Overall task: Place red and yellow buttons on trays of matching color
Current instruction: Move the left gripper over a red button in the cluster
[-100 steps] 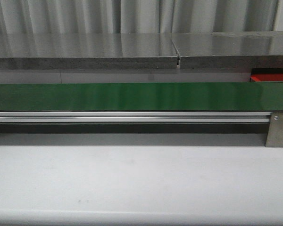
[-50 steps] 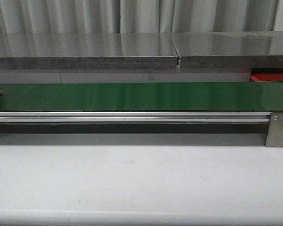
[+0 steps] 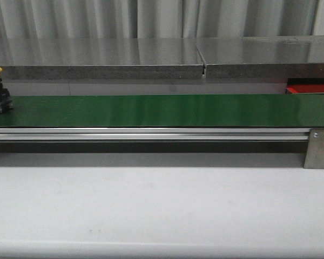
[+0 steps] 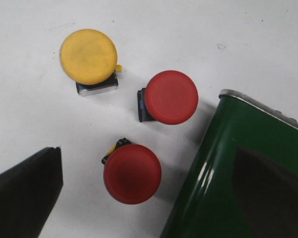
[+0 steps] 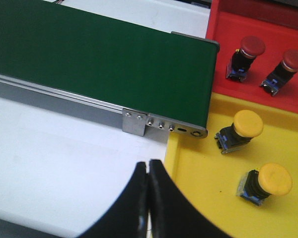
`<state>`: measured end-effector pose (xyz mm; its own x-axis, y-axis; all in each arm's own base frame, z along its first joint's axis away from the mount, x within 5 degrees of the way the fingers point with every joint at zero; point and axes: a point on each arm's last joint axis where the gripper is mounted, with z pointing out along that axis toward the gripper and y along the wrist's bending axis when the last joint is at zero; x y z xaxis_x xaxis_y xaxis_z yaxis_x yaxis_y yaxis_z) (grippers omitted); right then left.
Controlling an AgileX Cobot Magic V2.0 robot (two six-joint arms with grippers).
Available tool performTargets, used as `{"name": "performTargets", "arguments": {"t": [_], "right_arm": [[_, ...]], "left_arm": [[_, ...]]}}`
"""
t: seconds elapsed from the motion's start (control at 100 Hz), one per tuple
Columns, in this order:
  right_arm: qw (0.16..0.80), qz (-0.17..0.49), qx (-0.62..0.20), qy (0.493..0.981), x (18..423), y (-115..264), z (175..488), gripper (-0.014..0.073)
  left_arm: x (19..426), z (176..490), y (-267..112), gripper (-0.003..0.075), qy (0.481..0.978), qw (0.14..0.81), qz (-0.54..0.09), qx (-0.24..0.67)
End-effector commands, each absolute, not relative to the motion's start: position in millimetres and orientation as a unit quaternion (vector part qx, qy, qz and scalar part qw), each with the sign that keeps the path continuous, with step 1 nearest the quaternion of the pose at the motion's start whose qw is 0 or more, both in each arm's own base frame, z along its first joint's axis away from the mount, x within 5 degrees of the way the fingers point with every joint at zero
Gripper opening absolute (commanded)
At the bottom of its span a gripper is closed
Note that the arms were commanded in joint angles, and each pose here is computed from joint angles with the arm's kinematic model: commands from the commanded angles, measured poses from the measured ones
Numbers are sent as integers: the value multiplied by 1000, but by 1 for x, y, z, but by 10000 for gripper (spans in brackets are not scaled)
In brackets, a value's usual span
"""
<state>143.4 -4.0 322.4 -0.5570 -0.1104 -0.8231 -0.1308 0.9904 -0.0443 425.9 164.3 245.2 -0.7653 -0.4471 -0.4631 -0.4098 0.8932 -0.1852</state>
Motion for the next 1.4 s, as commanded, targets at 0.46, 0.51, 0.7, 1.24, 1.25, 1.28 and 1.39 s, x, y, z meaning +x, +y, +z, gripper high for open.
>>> {"name": "performTargets", "arguments": {"t": [0.46, 0.51, 0.7, 1.24, 1.25, 1.28, 1.39], "right_arm": [[503, 1, -64, 862, 145, -5, 336, -118], [503, 1, -64, 862, 145, -5, 336, -118], [503, 1, -64, 862, 145, -5, 336, -118], [503, 1, -64, 862, 145, -5, 336, -118], [503, 1, -64, 862, 145, -5, 336, -118], [503, 1, -64, 862, 145, -5, 336, -118], [503, 1, -64, 862, 145, -5, 336, -118]], "left_arm": [[431, 257, 169, 672, 923, 298, -27, -242], [432, 252, 169, 672, 925, 290, -29, -242], [436, 240, 171, 672, 927, 282, -30, -245], [439, 237, 173, 672, 921, 290, -31, -257], [439, 237, 173, 672, 921, 290, -31, -257], [439, 236, 173, 672, 922, 288, -31, -258], [439, 230, 173, 672, 924, 278, -33, -260]]}}
